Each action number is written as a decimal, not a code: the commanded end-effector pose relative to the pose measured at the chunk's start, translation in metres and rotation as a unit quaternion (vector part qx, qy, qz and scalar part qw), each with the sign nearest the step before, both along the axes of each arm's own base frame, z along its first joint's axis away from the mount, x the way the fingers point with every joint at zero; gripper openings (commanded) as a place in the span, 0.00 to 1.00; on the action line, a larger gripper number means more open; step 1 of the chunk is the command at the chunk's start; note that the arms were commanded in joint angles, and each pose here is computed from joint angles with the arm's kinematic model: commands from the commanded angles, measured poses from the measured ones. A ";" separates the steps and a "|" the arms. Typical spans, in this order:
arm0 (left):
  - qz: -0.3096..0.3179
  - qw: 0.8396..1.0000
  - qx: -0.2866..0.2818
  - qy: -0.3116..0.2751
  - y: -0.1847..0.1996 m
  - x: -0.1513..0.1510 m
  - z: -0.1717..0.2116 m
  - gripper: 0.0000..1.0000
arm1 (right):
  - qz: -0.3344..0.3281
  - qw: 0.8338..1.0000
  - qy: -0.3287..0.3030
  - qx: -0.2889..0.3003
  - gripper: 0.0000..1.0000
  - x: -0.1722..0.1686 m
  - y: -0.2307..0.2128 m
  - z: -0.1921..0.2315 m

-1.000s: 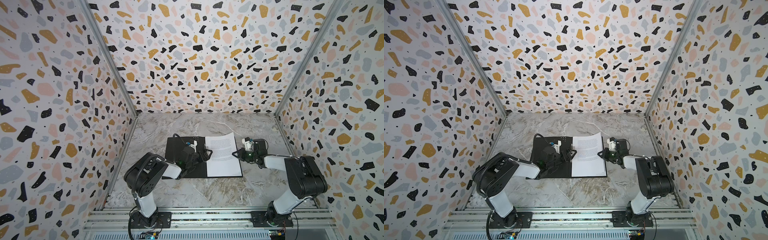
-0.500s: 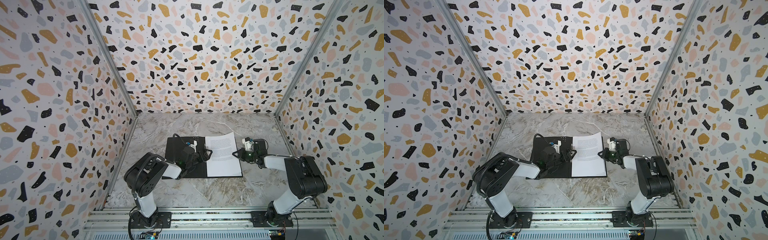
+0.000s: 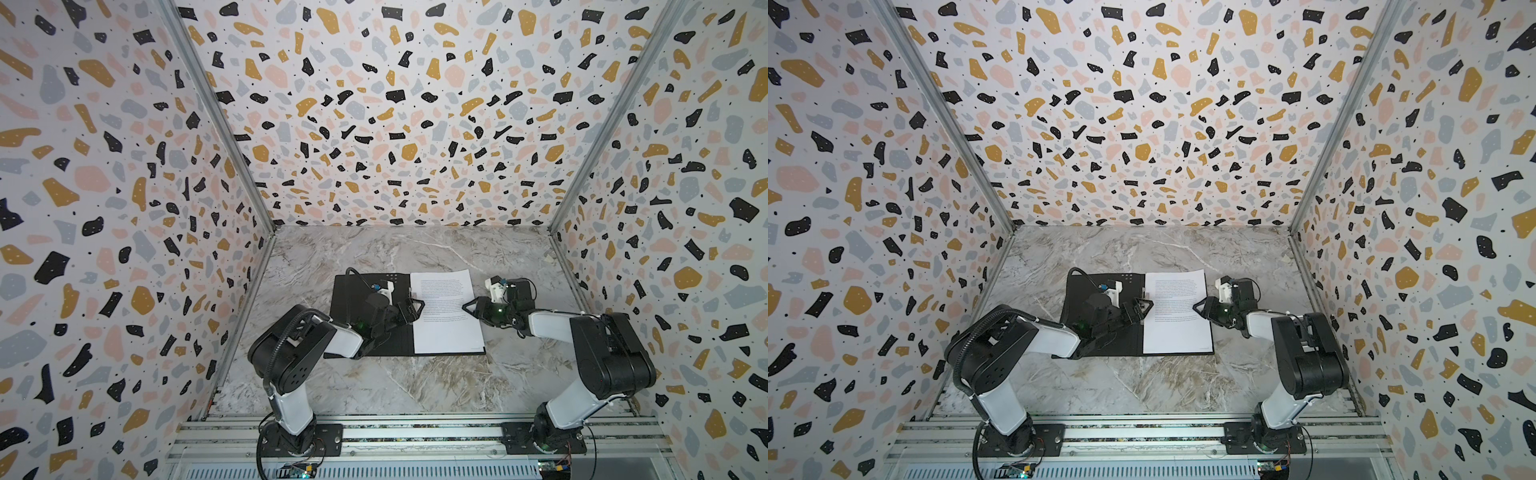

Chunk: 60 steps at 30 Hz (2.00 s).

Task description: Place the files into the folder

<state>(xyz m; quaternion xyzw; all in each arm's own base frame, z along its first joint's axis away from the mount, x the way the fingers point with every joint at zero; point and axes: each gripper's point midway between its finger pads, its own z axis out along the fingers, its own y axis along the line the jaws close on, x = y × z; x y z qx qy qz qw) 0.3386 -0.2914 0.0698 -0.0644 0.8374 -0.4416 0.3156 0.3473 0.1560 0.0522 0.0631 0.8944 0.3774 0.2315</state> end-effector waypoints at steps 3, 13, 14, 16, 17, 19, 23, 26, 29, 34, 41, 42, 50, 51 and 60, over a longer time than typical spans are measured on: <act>-0.001 1.000 0.001 -0.006 -0.001 0.003 0.004 1.00 | -0.009 1.000 -0.002 -0.030 0.64 0.000 -0.008 0.012; 0.009 1.000 0.025 -0.006 0.009 0.008 0.010 1.00 | -0.013 0.998 0.005 -0.061 0.75 0.003 -0.020 0.016; 0.010 0.999 0.030 -0.008 0.010 0.009 0.011 1.00 | -0.013 0.998 0.003 -0.062 0.75 0.003 -0.020 0.017; 0.010 0.999 0.034 -0.009 0.011 0.010 0.014 1.00 | -0.012 0.998 0.002 -0.063 0.76 0.003 -0.021 0.017; 0.008 0.999 0.032 -0.009 0.011 0.011 0.016 1.00 | -0.011 0.998 -0.001 -0.064 0.76 0.004 -0.021 0.018; -0.002 0.999 0.039 -0.020 0.010 0.013 0.018 1.00 | -0.014 0.998 -0.003 -0.069 0.76 0.004 -0.023 0.017; -0.012 0.999 0.043 -0.017 0.013 0.017 0.016 1.00 | -0.022 0.997 -0.024 -0.075 0.77 0.005 -0.026 0.020; -0.015 0.999 0.038 -0.015 0.016 0.024 0.016 1.00 | -0.030 0.995 -0.044 -0.079 0.77 0.007 -0.029 0.026; -0.021 0.999 0.034 -0.019 0.016 0.032 0.018 1.00 | -0.030 0.994 -0.060 -0.082 0.77 0.008 -0.031 0.031; -0.051 0.998 0.033 -0.017 0.004 0.041 0.012 1.00 | -0.023 0.994 -0.067 -0.083 0.77 0.004 -0.033 0.025; -0.067 0.998 0.015 -0.014 -0.004 0.058 0.009 1.00 | -0.019 0.995 -0.048 -0.085 0.77 -0.007 -0.040 0.003; -0.068 0.998 0.014 -0.013 -0.005 0.059 0.008 1.00 | -0.017 0.995 -0.047 -0.084 0.77 -0.008 -0.040 0.001; -0.070 0.997 0.011 -0.014 -0.005 0.071 0.007 1.00 | -0.009 0.997 -0.029 -0.077 0.75 -0.016 -0.040 -0.014; -0.072 0.997 0.010 -0.014 -0.006 0.072 0.007 1.00 | -0.008 0.997 -0.028 -0.078 0.75 -0.017 -0.041 -0.015; -0.083 0.997 0.000 -0.009 -0.012 0.082 0.006 1.00 | -0.016 0.996 -0.021 -0.091 0.73 -0.016 -0.045 -0.018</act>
